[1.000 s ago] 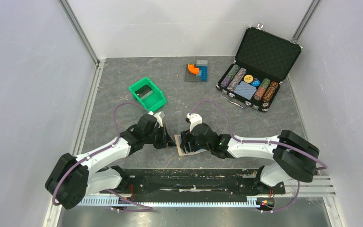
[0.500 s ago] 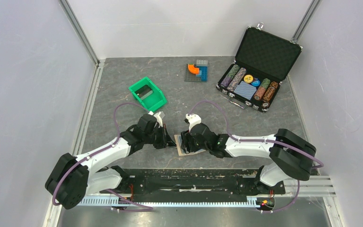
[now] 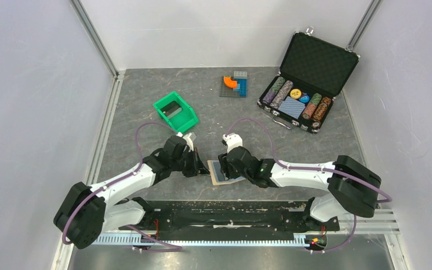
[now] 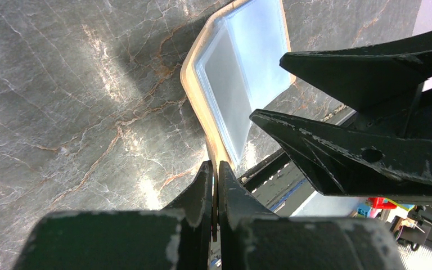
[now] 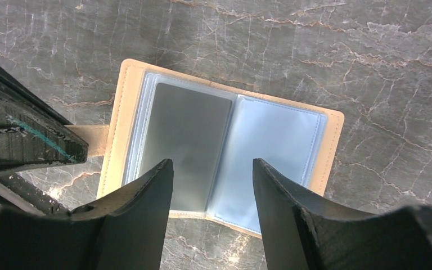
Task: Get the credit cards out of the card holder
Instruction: Remove the credit card from the card holder.
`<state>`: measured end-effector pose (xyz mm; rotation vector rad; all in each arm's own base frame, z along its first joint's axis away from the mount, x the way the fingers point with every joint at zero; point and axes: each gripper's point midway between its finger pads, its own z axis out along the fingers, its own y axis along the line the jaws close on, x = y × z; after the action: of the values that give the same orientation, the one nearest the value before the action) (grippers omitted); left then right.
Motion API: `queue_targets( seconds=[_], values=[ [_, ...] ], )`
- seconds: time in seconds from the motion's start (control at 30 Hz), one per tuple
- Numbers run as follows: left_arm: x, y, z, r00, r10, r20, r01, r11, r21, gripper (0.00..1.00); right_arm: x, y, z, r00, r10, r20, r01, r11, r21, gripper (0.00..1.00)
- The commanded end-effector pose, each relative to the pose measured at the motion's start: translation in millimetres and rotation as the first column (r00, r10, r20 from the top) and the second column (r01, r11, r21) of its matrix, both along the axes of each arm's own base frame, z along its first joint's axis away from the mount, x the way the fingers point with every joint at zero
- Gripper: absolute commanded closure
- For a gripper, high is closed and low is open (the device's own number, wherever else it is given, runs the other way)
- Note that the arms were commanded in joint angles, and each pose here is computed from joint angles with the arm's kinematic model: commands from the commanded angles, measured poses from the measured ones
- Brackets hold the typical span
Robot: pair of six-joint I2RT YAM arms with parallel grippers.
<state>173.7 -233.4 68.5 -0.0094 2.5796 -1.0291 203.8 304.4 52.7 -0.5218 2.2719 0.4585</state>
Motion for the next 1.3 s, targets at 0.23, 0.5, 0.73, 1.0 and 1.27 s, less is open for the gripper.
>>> queue_targets(
  seconds=[0.23, 0.5, 0.73, 1.0, 1.27],
  values=[
    [-2, -6, 8, 1.0, -0.019, 0.002, 0.019, 0.999, -0.035, 0.98, -12, 27, 21, 0.991, 0.131, 0.016, -0.132, 0.985, 0.107, 0.34],
    [-3, -5, 8, 1.0, -0.016, 0.006, 0.016, 0.999, -0.037, 0.98, -17, 29, 3, 0.989, 0.144, -0.035, -0.141, 0.987, 0.08, 0.31],
    [-3, -5, 7, 1.0, -0.018, 0.004, 0.018, 0.999, -0.035, 0.98, -20, 28, -12, 0.986, 0.148, -0.07, -0.145, 0.988, 0.053, 0.32],
    [-3, -5, 6, 1.0, -0.019, 0.005, 0.019, 0.999, -0.032, 0.98, -8, 17, -3, 0.996, 0.084, -0.024, -0.083, 0.996, 0.015, 0.41],
    [-4, -4, 3, 1.0, -0.02, -0.002, 0.02, 0.999, -0.025, 0.98, -5, 10, 10, 0.998, 0.054, 0.012, -0.055, 0.998, 0.024, 0.37]
  ],
)
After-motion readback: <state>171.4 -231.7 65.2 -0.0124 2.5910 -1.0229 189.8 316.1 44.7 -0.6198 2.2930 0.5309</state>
